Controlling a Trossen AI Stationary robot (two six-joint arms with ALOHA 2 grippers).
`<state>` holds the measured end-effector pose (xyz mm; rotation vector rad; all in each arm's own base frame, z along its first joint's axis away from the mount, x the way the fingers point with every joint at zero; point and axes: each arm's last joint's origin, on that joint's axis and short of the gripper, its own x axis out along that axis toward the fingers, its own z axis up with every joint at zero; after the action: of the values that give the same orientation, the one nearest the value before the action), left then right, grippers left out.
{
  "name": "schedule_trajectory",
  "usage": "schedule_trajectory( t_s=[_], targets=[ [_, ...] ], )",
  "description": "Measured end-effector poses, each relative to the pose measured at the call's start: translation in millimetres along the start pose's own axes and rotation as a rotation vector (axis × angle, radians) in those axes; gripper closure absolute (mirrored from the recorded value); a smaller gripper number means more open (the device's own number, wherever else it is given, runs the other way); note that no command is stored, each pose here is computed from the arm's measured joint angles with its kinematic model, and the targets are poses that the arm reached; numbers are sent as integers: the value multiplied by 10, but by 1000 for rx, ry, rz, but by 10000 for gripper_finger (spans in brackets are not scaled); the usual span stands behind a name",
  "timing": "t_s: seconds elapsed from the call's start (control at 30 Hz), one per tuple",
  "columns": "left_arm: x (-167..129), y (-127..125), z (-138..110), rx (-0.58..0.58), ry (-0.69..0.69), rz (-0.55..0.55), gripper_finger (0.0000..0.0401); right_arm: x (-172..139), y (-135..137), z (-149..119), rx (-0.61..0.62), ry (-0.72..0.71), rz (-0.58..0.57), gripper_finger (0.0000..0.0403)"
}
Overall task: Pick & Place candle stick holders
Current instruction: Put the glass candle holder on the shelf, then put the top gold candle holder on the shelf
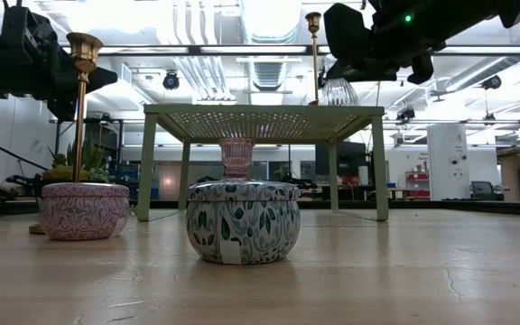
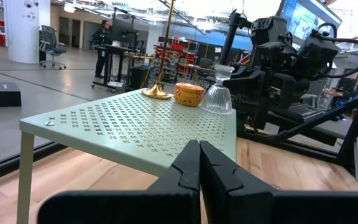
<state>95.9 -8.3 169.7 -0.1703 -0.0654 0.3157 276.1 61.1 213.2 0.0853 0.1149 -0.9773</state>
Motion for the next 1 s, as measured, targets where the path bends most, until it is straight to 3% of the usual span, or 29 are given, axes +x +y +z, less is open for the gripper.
schedule_trajectory(
  t_s=[0.33,0.77,1.0],
  targets=[
    [0,0,0,0,0,0,398,-5,-10,16,-14,0,5,287],
    [0,0,0,0,0,0,398,-36,-6,27,-12,5,28,209],
    [0,0,0,0,0,0,398,-197,-11,180,-8,-11,90,178]
  ],
)
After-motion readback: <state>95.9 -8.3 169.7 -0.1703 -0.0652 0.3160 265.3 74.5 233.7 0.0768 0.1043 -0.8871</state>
